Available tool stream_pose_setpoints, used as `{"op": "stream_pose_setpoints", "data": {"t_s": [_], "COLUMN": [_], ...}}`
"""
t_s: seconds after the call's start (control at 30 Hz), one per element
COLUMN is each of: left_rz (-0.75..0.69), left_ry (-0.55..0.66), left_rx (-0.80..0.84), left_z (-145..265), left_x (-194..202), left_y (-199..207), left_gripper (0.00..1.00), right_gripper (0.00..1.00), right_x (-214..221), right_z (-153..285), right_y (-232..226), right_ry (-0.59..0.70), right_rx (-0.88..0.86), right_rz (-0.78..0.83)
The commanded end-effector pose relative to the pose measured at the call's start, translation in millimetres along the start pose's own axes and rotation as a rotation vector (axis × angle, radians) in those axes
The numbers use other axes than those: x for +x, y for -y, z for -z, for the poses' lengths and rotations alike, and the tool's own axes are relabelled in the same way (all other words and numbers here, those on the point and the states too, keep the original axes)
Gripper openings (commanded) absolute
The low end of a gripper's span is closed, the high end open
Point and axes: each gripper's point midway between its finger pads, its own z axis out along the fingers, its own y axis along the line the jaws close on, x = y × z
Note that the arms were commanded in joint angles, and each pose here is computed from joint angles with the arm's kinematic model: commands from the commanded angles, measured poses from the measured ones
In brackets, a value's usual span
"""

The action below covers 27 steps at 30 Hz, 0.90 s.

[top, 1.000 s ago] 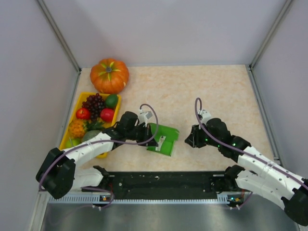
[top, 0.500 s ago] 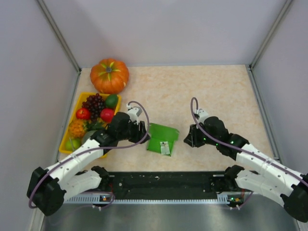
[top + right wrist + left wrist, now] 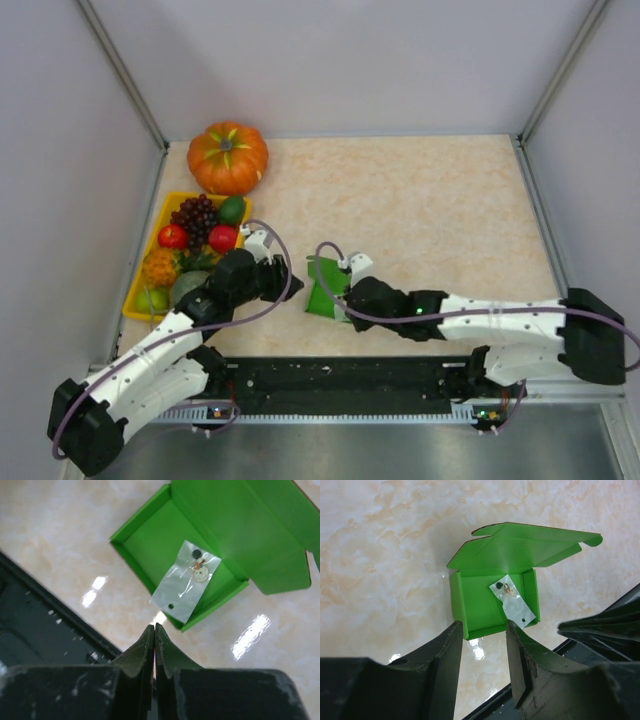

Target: Fold the paper box

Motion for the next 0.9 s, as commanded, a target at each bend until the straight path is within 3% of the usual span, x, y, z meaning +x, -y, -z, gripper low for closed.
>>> {"op": "stream_pose_setpoints", "data": {"t_s": [0.0,0.5,0.87], "left_rz": [0.036,0.037,0.049], "left_ry": [0.105,0.165,0.21], "left_rx": [-0.009,-0.056,-0.122], "left_z": [12,38,51], "left_x": [-19,-20,-24], "left_y": [2,-7,-19], "left_gripper": [0.45,0.5,0.6], "right_gripper": [0.0,0.0,0.0], "right_x": [-14,5,-14], "right_z": [-32,-82,-106], "right_y": [17,12,25], "right_ry": [0.032,-0.026,-0.002], "right_rx": [0.24,0.22,0.296], "right_rz": [0.07,0.251,0.464]}}
